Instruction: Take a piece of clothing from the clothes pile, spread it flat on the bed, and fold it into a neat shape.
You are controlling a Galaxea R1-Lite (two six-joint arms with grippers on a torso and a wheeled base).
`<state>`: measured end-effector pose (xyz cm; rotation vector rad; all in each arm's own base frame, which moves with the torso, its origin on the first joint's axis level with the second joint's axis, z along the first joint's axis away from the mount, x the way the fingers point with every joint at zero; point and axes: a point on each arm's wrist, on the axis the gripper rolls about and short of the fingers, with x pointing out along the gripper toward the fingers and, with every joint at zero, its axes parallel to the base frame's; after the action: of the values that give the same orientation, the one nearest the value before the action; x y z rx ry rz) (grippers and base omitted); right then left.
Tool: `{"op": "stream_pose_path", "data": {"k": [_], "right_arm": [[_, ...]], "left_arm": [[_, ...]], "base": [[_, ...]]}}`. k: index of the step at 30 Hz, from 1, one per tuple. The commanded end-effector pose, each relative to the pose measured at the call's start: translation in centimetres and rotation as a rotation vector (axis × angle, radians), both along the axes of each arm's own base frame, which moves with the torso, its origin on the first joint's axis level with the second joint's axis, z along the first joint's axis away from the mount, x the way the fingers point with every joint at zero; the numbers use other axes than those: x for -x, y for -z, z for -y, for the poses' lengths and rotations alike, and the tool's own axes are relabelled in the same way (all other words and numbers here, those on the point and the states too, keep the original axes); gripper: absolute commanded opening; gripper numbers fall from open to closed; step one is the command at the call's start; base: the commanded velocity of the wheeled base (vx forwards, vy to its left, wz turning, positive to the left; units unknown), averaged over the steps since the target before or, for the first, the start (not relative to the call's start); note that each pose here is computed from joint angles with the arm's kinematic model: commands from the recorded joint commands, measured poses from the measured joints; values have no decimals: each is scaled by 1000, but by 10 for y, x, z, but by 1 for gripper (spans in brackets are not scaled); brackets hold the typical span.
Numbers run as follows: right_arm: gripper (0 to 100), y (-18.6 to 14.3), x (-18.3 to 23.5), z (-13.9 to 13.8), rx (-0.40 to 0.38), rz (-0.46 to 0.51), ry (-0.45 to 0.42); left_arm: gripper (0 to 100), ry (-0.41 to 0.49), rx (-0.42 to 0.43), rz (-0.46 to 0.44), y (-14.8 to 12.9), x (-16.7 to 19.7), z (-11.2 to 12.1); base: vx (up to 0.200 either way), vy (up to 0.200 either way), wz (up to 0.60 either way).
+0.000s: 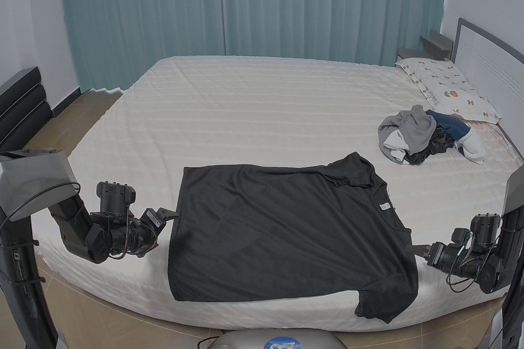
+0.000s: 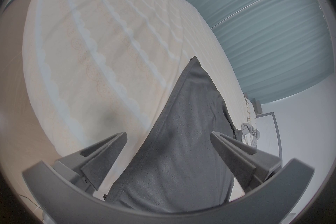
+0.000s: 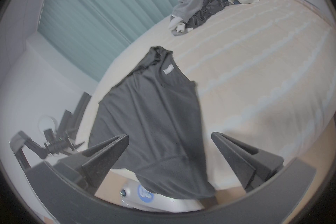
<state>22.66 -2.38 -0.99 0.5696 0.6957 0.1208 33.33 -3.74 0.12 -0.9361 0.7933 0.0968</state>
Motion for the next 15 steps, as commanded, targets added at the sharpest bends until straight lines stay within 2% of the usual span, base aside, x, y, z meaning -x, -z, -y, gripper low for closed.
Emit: {"op": "stream_pose_path", "data": {"k": [1,5,9,15], "right_arm": [[100,-13,-13,-21,-93,87,-21],[100,-13,-17,-30,-160,75,-18],[100,-9,-19,-34,-172,58,-23],[100,-8,-21,-34,-178,59,-27]], "left_arm": [[100,4,1,2,0,-1,2],[100,7,-1,2,1,-1,3],[100,-6,7,6,0,-2,1],[100,-1,-7,29,6,-3,3]], "base": [[0,0,0],[0,0,0],[0,0,0],[0,200,0]]}}
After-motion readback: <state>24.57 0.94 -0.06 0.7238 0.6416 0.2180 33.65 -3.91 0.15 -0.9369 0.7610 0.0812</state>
